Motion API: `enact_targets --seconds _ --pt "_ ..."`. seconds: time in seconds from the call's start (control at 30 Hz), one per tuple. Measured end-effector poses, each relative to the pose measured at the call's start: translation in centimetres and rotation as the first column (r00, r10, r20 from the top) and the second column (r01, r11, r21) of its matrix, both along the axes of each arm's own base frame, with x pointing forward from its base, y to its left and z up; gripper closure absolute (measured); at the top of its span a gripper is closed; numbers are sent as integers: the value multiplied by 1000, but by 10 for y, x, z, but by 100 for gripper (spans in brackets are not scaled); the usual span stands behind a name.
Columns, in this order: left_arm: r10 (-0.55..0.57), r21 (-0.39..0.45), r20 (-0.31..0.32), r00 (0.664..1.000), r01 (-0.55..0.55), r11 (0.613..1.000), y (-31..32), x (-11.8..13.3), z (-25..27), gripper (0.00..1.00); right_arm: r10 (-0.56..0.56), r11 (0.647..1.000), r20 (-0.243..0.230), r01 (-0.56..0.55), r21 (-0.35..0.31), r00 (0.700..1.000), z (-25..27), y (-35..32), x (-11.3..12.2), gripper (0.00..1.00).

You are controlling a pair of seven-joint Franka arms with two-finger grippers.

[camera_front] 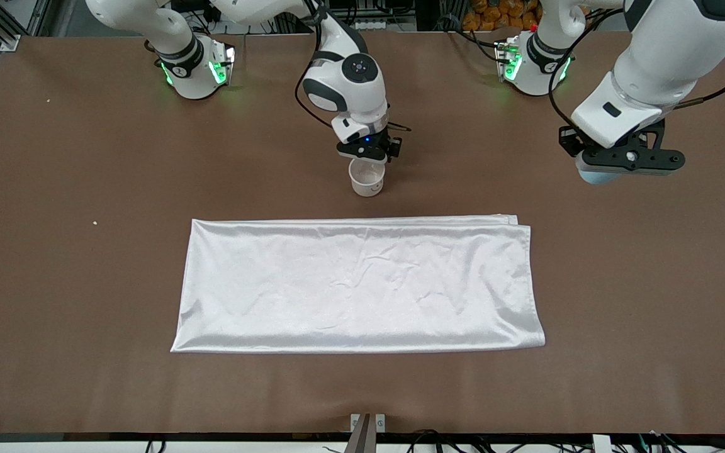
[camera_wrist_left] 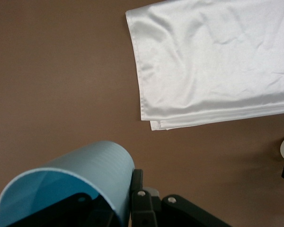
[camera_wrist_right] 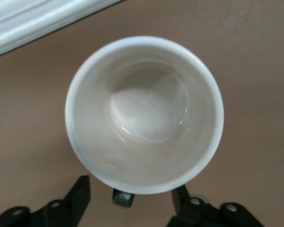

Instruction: Place blue cup into white mug on table

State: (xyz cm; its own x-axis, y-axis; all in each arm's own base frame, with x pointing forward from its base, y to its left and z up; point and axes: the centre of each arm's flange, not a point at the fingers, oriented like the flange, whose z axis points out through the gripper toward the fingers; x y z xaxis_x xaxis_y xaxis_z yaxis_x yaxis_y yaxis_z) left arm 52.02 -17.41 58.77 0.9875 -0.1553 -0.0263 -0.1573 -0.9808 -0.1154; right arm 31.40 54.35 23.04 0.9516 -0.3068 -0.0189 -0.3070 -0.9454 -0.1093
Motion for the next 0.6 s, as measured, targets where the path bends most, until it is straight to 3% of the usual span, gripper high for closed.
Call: enact_targets --seconds 0.13,0.4,0.6 --pt "-6 0 -4 1000 6 1000 -2 -2 0 96 -3 1000 1 3 -27 1000 19 2 5 1" --pt "-41 -6 -6 999 41 999 -20 -9 1 96 -29 994 -3 29 -109 1000 76 2 30 0" --pt "-75 -7 -7 997 75 997 -38 -16 1 96 -23 990 -6 22 -140 1000 98 -18 66 0"
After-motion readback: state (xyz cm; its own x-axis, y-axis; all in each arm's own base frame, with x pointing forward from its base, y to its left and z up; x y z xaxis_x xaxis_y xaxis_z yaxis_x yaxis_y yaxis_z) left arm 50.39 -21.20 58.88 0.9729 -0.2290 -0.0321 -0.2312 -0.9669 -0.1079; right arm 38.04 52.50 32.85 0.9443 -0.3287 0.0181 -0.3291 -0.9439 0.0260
